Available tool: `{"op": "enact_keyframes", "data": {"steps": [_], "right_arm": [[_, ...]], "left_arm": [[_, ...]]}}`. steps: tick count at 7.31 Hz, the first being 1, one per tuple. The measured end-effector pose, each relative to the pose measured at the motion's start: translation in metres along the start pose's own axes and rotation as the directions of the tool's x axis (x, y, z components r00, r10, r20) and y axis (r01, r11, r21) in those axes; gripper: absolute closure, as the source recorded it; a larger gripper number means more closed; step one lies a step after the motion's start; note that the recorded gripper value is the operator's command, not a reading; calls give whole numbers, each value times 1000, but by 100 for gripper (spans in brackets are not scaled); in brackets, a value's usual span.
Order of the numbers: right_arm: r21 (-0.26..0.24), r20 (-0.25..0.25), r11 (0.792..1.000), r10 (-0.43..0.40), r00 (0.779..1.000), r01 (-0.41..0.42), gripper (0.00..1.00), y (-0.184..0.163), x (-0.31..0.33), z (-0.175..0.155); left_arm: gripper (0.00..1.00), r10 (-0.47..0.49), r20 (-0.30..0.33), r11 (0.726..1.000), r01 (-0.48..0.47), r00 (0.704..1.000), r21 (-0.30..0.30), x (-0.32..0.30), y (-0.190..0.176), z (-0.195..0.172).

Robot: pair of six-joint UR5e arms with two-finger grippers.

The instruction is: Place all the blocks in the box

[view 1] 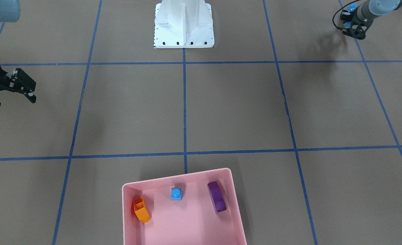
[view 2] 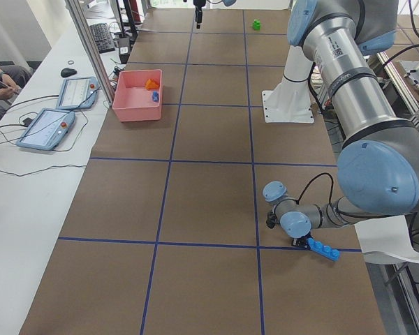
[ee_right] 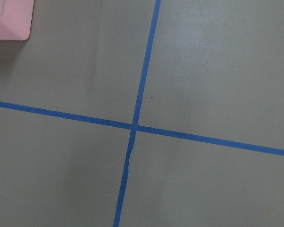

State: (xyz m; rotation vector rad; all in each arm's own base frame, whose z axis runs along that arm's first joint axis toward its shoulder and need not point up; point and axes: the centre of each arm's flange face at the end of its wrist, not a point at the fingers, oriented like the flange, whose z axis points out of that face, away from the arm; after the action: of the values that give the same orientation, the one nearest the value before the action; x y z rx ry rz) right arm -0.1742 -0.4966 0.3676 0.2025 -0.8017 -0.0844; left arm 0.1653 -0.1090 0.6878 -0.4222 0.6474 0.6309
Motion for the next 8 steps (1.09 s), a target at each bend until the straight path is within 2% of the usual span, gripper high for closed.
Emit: {"op": "enact_keyframes", "data": {"steps": [3, 5, 7, 8], "right_arm": [[0, -1, 1000, 1, 1000, -1, 1, -1, 0, 0], [0, -3, 1000, 2, 1000, -2, 1, -1, 1, 2], [0, -9, 1000, 5, 1000, -5, 1, -1, 3, 3], [1, -13, 1000, 6, 1000, -6, 1, -1, 4, 4]], "left_arm": [[100, -114, -106, 989, 122, 988, 78, 65, 5, -65], [100, -200, -207, 962, 232, 958, 146, 102, -9, -103], [100, -210, -348, 899, 320, 913, 297, 122, -44, -159], [100, -192, -411, 849, 361, 891, 385, 123, -63, -193]]}}
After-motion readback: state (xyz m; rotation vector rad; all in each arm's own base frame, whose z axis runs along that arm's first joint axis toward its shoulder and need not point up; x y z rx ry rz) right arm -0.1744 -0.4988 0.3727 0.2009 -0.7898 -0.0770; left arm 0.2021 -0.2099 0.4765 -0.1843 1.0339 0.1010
